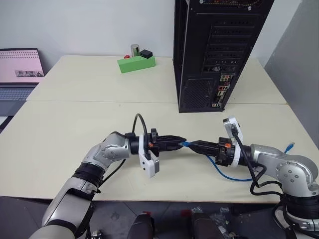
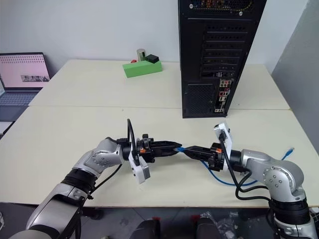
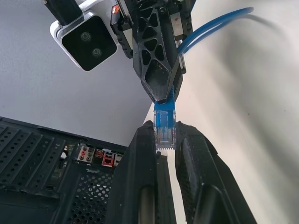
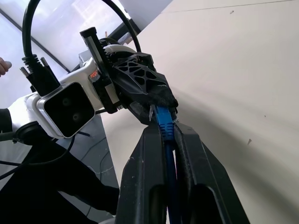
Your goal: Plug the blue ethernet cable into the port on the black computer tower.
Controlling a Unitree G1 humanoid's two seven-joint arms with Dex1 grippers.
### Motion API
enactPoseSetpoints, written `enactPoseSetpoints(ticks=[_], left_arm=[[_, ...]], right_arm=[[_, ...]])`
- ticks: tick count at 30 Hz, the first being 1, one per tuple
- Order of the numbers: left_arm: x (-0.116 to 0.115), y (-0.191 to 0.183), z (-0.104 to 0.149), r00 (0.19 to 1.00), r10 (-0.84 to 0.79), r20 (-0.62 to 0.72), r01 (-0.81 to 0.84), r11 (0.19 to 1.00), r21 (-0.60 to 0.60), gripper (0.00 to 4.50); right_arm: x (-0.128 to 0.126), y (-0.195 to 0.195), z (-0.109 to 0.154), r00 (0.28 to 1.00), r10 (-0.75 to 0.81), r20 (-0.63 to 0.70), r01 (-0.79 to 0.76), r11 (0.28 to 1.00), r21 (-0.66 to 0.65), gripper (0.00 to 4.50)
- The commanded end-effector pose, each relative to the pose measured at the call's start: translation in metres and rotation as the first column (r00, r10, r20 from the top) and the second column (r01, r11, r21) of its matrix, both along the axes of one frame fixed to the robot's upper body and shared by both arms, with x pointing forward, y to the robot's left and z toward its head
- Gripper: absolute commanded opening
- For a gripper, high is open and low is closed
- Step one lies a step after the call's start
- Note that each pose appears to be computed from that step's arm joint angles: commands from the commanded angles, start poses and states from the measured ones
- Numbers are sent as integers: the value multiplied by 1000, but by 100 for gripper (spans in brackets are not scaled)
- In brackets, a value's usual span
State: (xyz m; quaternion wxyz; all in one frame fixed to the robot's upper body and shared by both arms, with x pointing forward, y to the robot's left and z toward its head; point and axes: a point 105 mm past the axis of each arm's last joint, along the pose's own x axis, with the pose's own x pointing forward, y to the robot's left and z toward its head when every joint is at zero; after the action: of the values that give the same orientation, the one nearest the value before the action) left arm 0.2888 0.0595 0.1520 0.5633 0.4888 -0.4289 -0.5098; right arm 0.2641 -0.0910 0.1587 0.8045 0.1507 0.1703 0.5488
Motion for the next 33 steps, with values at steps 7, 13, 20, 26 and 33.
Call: enactPoseSetpoints(ticks=[7,13,20,26,33], left_arm=[[14,6,11,994,80,-69,-83,995,-47,203],[41,22,1,861,247,-444,-328,938,-115,306],[54,10,12,570,194,-799,-534,826,-180,348],[61,-13,33,463,128,-877,-604,770,-206,348],[71,-41,50,455,122,-882,-624,750,-218,348]], right_arm=[[-5,3,8,999,33,25,-33,999,12,0],[16,-20,18,971,-174,162,180,983,-26,0],[48,-54,31,784,-546,296,560,827,41,0],[81,-85,39,515,-765,388,816,576,53,0],[106,-85,50,378,-820,430,888,453,83,0]])
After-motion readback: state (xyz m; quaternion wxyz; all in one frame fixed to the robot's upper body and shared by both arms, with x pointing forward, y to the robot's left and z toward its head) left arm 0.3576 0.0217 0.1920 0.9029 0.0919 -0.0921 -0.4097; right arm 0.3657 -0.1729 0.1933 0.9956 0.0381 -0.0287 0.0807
